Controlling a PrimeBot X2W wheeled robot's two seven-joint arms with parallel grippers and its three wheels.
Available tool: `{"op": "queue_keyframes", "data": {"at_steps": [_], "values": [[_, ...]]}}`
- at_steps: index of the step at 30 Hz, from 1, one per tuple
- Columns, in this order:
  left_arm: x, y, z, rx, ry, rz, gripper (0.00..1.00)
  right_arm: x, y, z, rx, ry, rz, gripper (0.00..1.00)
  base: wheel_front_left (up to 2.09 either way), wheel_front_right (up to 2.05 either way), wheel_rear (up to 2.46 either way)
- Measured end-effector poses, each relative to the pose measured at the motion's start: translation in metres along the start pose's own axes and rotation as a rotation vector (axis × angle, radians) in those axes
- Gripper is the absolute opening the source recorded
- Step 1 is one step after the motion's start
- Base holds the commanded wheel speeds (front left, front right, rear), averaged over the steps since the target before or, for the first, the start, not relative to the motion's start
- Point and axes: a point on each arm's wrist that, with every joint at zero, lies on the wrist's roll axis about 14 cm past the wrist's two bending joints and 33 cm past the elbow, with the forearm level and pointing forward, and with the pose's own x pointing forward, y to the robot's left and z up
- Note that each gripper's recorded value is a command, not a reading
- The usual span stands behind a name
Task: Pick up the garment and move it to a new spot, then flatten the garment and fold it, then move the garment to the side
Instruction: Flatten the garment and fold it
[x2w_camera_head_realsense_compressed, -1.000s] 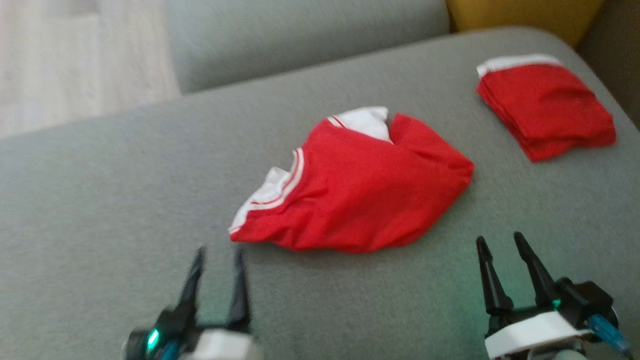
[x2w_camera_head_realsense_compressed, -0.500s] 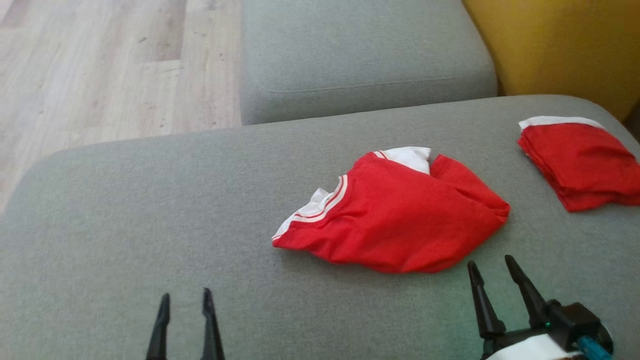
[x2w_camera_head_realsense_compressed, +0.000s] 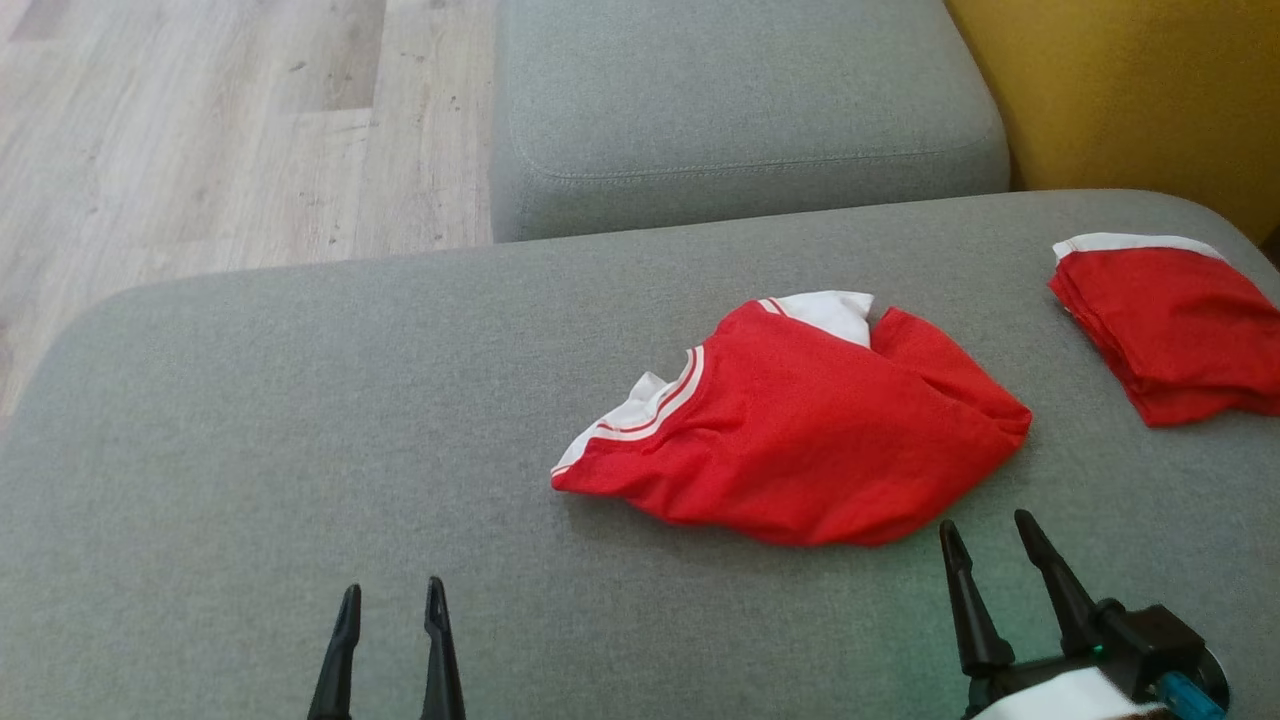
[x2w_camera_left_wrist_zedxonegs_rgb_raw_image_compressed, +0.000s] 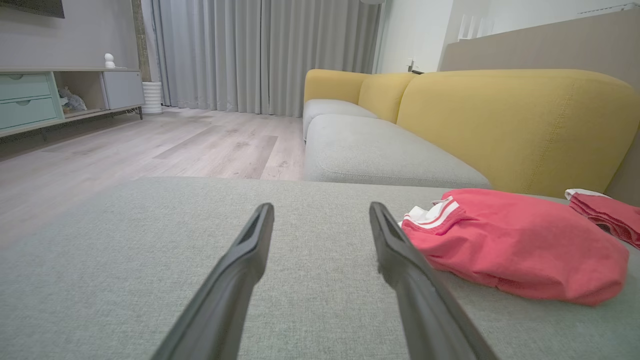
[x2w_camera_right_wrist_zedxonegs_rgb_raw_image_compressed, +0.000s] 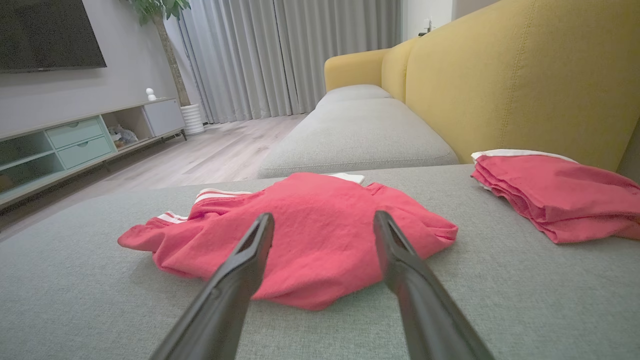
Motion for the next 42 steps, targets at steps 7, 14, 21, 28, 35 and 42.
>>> {"op": "queue_keyframes", "data": {"at_steps": [7, 14, 21, 28, 35, 42], "values": [[0.000, -0.005, 0.000, -0.001, 0.001, -0.013, 1.00, -0.002, 0.000, 0.000, 0.001, -0.001, -0.002, 1.00, 0.00, 0.00, 0.00], [0.009, -0.018, -0.002, -0.017, 0.011, -0.080, 1.00, -0.005, -0.004, -0.003, 0.031, 0.008, -0.022, 1.00, 0.00, 0.00, 0.00], [0.063, -0.063, 0.025, 0.058, -0.080, -0.330, 1.00, -0.006, -0.009, -0.014, 0.039, 0.049, -0.037, 1.00, 0.00, 0.00, 0.00], [0.162, -0.146, 0.068, 0.232, -0.132, -0.642, 1.00, 0.023, -0.028, -0.011, 0.036, 0.056, -0.066, 1.00, 0.00, 0.00, 0.00], [0.213, -0.217, 0.022, 0.380, 0.165, -0.876, 1.00, 0.040, -0.047, -0.022, 0.040, 0.096, -0.111, 1.00, 0.00, 0.00, 0.00], [0.249, -0.235, -0.036, 0.476, 0.488, -0.936, 1.00, 0.046, -0.069, -0.026, 0.039, 0.113, -0.177, 1.00, 0.00, 0.00, 0.00]]}}
